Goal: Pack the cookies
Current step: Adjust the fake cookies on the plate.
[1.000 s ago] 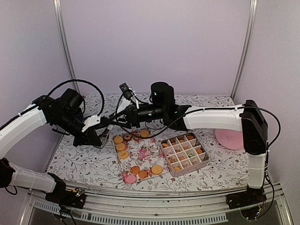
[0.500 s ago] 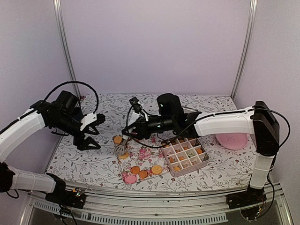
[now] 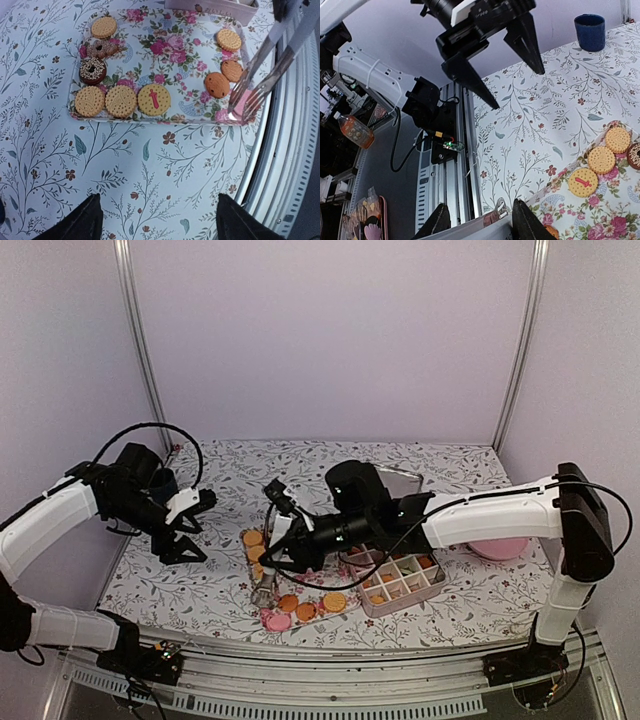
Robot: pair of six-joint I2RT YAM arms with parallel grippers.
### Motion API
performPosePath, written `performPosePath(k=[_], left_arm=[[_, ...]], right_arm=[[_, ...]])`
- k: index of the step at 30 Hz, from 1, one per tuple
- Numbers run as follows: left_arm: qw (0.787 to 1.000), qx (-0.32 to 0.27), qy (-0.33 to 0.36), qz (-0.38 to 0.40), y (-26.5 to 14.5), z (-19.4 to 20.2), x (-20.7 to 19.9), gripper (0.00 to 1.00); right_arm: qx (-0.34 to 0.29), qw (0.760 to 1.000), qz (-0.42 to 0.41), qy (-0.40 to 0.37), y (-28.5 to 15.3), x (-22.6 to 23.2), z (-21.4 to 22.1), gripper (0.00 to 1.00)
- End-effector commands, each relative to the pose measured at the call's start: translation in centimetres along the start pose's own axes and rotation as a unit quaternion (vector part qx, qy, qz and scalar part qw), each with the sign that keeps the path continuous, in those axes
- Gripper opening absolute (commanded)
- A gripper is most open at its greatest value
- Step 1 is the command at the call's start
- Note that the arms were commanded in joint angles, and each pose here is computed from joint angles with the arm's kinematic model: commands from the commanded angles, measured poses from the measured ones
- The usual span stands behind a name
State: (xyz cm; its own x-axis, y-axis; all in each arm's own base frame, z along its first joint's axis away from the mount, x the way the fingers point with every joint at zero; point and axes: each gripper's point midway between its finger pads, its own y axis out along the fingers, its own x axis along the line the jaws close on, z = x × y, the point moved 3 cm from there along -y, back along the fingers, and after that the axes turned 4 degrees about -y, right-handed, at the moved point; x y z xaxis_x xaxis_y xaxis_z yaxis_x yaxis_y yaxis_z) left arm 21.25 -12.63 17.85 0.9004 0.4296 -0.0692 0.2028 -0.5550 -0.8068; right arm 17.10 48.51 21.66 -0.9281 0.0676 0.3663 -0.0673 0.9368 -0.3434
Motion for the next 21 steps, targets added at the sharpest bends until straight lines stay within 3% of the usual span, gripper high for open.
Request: performPosePath(k=[1,21], left_arm=[[1.0,0.0,0.0,-0.004,0.2,0.2,0.4,0.78],[1.0,0.008,-0.011,-0.006,1.3,1.0,0.8,0.77]], right_arm=[[0.007,1.0,-0.012,-0.027,-0.8,2.1,0.0,0.44],[0.065,0.996,0.001,-0.066,0.2,3.2,3.2,0.48]])
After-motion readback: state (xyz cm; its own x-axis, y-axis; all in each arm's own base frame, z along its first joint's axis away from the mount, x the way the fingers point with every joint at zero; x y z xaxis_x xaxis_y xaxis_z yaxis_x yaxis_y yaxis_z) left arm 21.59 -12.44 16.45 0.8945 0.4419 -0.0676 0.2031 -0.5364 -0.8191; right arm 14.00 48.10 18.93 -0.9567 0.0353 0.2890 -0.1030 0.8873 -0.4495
